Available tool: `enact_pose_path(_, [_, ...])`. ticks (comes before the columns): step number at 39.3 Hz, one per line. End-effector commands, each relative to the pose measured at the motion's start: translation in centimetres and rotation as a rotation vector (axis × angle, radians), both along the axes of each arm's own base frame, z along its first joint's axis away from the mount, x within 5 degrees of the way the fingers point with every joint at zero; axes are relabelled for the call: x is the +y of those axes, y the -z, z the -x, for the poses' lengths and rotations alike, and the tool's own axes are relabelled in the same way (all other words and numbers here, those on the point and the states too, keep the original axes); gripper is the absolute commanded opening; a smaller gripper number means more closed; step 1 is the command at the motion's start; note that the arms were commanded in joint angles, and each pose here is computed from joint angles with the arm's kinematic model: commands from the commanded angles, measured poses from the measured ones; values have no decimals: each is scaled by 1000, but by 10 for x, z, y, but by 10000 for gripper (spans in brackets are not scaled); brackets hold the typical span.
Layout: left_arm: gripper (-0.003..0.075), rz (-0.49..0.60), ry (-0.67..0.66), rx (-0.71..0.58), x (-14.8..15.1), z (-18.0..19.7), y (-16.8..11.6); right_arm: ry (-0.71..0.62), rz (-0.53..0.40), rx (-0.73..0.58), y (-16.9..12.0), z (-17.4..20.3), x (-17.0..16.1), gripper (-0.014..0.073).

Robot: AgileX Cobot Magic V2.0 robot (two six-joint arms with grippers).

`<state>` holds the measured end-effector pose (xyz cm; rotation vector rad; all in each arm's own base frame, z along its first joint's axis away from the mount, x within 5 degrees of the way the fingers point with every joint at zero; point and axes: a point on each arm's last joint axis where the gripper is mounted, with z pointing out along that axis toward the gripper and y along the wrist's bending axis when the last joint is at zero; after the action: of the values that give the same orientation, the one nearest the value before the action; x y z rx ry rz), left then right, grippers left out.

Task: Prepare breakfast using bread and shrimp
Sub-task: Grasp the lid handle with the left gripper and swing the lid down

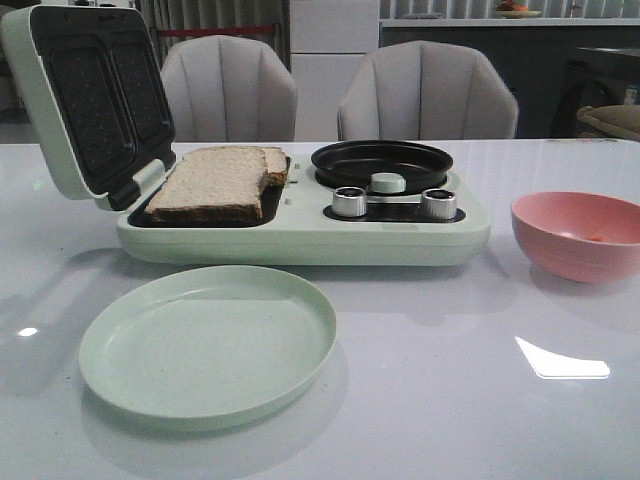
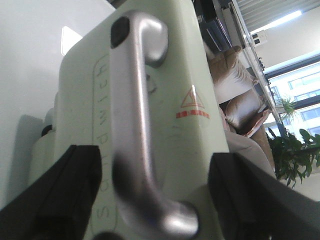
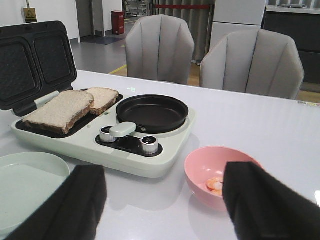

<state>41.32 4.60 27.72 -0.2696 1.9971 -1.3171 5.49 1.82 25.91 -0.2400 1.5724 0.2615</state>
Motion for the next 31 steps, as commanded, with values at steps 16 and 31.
enact_pose_path(16, [115, 46, 131, -121, -64, -3, -35, 9, -21, -96, -16, 0, -1, 579])
enact_pose_path(31, [115, -291, 305, -119, -166, 5, -18, 9, -21, -96, -16, 0, -1, 579])
